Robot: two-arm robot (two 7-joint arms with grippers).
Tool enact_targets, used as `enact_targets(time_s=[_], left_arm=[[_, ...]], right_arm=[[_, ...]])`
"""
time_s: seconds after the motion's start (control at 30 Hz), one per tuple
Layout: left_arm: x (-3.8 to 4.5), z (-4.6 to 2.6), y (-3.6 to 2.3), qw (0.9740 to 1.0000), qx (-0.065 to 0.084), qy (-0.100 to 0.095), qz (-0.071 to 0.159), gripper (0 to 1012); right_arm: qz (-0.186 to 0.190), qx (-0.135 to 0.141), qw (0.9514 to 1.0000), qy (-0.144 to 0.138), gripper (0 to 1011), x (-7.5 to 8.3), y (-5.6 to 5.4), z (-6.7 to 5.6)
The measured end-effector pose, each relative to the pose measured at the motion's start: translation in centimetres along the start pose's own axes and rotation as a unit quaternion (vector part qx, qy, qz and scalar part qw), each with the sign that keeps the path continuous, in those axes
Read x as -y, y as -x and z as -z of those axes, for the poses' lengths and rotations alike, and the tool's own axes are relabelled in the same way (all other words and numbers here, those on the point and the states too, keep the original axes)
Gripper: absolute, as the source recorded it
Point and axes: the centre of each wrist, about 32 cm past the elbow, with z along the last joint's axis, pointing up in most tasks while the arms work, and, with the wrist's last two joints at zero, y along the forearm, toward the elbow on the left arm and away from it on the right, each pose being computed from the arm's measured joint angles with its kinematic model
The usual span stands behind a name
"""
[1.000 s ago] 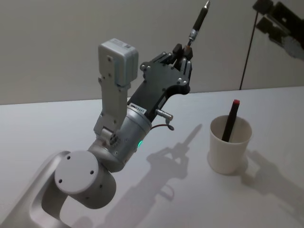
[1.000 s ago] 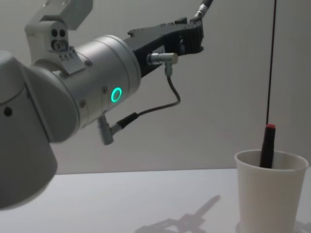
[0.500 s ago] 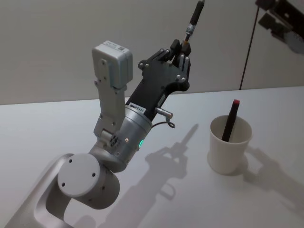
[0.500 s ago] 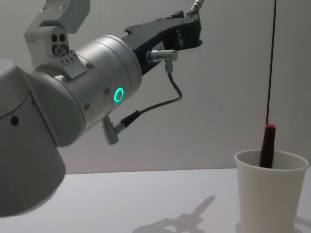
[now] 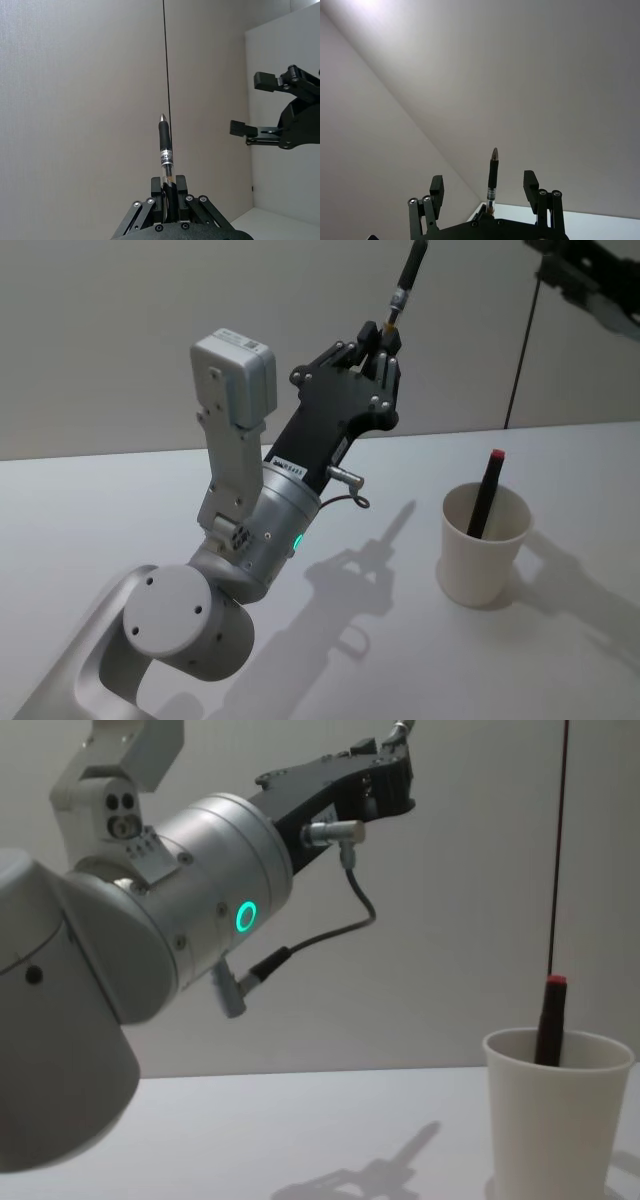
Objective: Place the pen into the pen holder.
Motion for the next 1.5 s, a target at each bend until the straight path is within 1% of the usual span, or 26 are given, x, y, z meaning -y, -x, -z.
enact_targets(time_s=[0.27,0.4,0.5,0.53,0.8,1.2,1.5], left_arm=[[0.00,0.03,0.00,1.0000,-0.001,0.002,-0.001,169],[0.01,0.04,0.01,1.0000,-0.001,0.002,-0.001,169],[0.01,0.04,0.01,1.0000,-0.001,0.002,-0.001,169],[0.01,0.04,0.01,1.0000,-0.001,0.003,-0.001,169],[0.01,0.06,0.02,1.0000,-0.001,0.003,-0.001,169],[0.01,0.06,0.02,1.0000,-0.001,0.003,-0.001,167],[0.01,0.06,0.01,1.0000,-0.001,0.003,-0.001,169]], right_arm=[[-0.022,-0.012,0.9997,0.003,1001,-2.2,-1.0,0.5],[-0.031,-0.021,0.9993,0.005,1001,-3.4,-1.4,1.1],[-0.033,-0.024,0.9991,0.006,1002,-3.9,-1.5,1.3],[-0.035,-0.026,0.9990,0.007,1002,-4.3,-1.6,1.6],[-0.036,-0.034,0.9986,0.018,1002,-5.7,-1.7,2.7],[-0.027,-0.039,0.9983,0.033,1001,-7.0,-1.6,3.9],[-0.013,-0.042,0.9986,0.030,1002,-7.7,-1.6,4.6]])
